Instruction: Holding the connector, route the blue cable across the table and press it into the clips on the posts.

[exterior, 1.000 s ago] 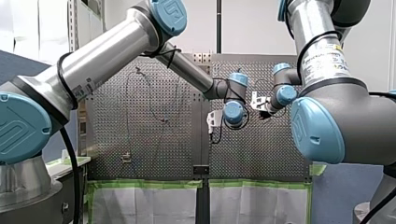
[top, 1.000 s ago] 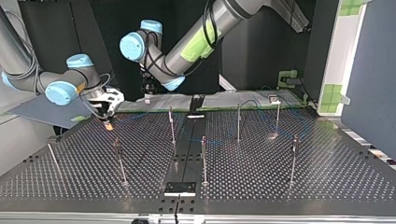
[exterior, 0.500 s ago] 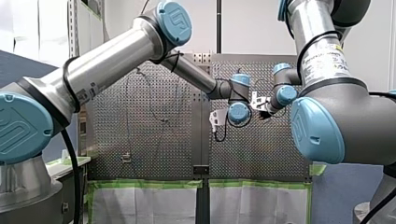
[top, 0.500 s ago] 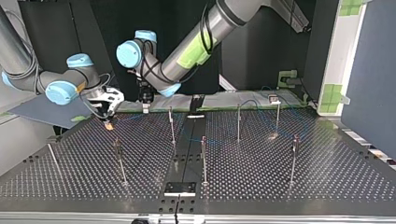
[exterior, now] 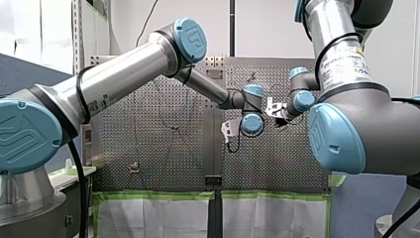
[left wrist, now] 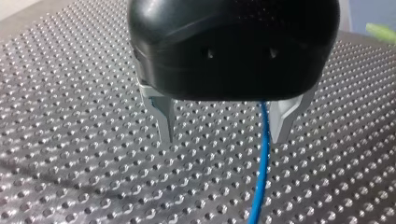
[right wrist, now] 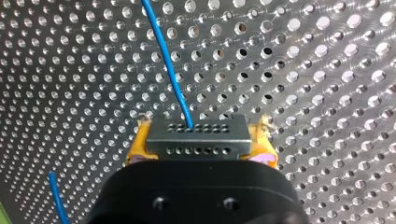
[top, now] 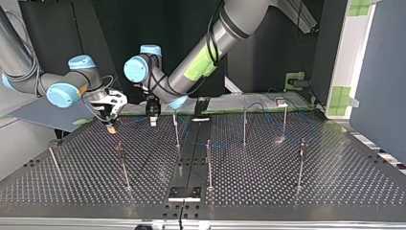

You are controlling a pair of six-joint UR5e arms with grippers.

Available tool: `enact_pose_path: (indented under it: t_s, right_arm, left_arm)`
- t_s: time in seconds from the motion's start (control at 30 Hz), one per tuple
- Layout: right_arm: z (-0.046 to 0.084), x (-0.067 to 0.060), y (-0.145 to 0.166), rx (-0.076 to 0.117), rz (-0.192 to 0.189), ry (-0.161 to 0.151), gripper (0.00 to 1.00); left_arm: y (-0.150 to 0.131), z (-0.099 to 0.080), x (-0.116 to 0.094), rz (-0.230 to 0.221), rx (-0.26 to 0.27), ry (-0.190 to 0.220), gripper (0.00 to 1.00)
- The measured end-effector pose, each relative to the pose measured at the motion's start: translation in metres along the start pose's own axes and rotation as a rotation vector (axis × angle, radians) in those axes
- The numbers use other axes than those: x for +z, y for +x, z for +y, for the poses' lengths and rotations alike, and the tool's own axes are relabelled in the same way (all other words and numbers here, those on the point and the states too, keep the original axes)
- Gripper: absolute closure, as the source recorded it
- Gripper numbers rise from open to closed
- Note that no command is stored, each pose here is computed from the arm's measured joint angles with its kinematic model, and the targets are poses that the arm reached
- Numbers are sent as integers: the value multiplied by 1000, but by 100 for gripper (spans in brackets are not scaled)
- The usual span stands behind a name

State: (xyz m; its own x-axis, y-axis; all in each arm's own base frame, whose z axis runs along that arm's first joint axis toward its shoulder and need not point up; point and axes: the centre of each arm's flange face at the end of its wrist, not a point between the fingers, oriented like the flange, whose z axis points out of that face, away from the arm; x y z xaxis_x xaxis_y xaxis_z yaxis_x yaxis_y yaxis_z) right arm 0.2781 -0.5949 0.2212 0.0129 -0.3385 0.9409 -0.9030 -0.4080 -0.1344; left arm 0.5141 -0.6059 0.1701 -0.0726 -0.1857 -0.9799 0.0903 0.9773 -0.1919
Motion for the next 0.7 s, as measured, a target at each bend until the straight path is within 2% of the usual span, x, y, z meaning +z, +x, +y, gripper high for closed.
enact_pose_path:
  t_s: [0.33, 0.37, 0.4, 0.47, 0.5, 0.53, 0.57, 0.6, 0.67, 0.7]
  right_arm:
    - [0, 0, 0, 0, 0, 0, 100]
    - [0, 0, 0, 0, 1, 0, 100]
    - [0, 0, 0, 0, 0, 0, 100]
    - [0, 0, 0, 0, 1, 0, 100]
    - [0, 0, 0, 0, 1, 0, 100]
    - [0, 0, 0, 0, 1, 0, 100]
    - [0, 0, 0, 0, 1, 0, 100]
    - [0, 0, 0, 0, 1, 0, 100]
    - [0, 0, 1, 0, 1, 0, 100]
    - [0, 0, 1, 0, 1, 0, 100]
  left_arm:
    - [9, 1, -8, 33, 24, 2, 0]
    - [9, 1, -9, 35, 24, 2, 13]
    - [10, 1, -9, 36, 24, 3, 13]
    - [10, 0, -10, 34, 23, 5, 47]
    - [10, 0, -10, 33, 22, 5, 47]
    - [10, -1, -10, 33, 22, 6, 58]
    - [10, -1, -10, 32, 22, 7, 73]
    - [10, -1, -10, 32, 23, 7, 73]
    - [10, -1, -10, 33, 26, 8, 91]
    - [10, 0, -10, 34, 28, 8, 91]
